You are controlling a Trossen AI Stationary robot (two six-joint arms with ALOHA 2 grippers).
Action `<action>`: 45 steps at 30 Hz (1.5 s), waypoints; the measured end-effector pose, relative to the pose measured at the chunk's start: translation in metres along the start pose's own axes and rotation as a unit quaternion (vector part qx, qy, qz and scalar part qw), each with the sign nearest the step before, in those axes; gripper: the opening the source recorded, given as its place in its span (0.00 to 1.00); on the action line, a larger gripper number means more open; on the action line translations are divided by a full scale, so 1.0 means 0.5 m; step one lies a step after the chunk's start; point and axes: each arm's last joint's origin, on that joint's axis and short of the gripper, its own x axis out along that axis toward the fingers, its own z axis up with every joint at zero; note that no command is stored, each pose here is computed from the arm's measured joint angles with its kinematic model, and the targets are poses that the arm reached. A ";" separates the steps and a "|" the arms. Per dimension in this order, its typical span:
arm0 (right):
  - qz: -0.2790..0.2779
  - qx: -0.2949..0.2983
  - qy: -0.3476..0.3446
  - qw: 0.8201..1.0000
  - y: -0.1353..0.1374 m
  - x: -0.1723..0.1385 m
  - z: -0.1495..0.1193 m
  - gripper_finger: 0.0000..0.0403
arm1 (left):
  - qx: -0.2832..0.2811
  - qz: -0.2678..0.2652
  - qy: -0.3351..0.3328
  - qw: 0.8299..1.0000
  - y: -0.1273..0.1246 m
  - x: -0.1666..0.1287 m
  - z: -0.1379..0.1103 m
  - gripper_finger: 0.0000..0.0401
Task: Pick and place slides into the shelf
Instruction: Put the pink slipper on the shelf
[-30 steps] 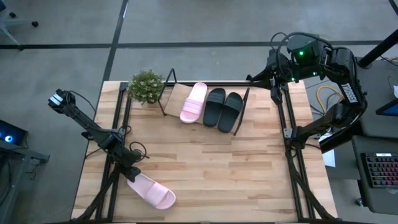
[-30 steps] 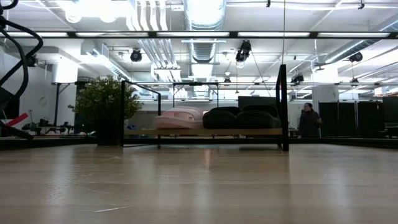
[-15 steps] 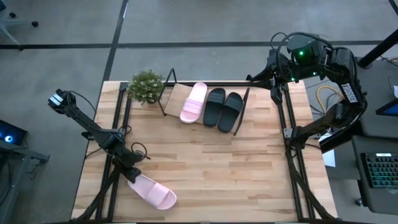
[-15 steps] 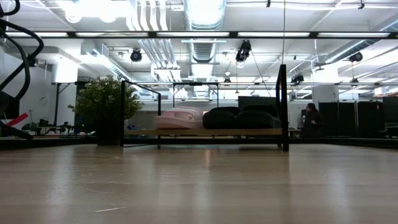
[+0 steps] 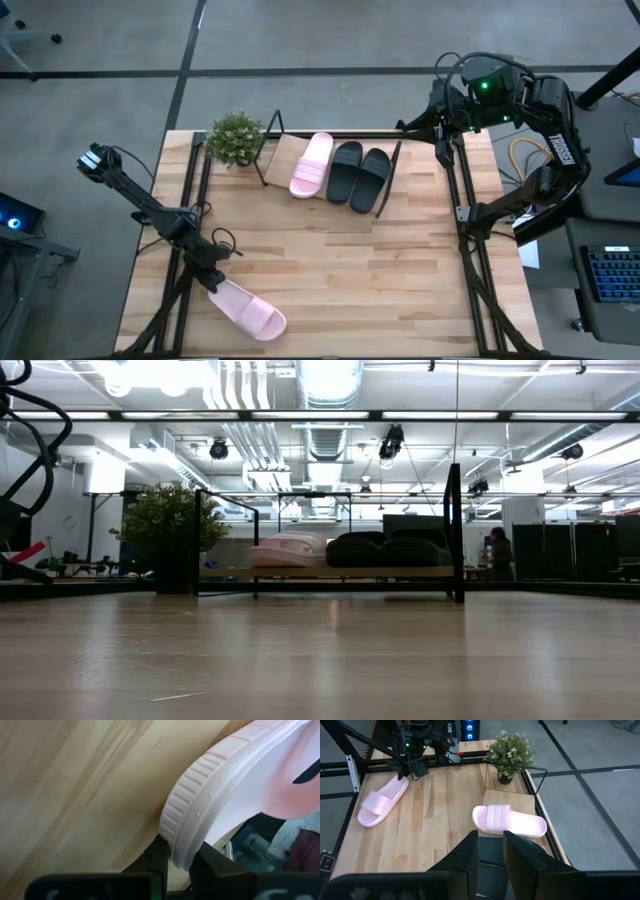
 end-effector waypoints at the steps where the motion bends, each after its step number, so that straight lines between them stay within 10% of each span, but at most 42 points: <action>1: 0.000 0.000 0.000 1.000 0.000 0.000 0.000 0.20 | 0.006 -0.003 0.000 1.000 0.000 -0.001 0.000 0.07; 45: 0.000 0.002 -0.002 1.000 -0.001 0.001 0.001 0.20 | 0.111 -0.203 -0.241 0.943 -0.157 -0.100 -0.010 0.06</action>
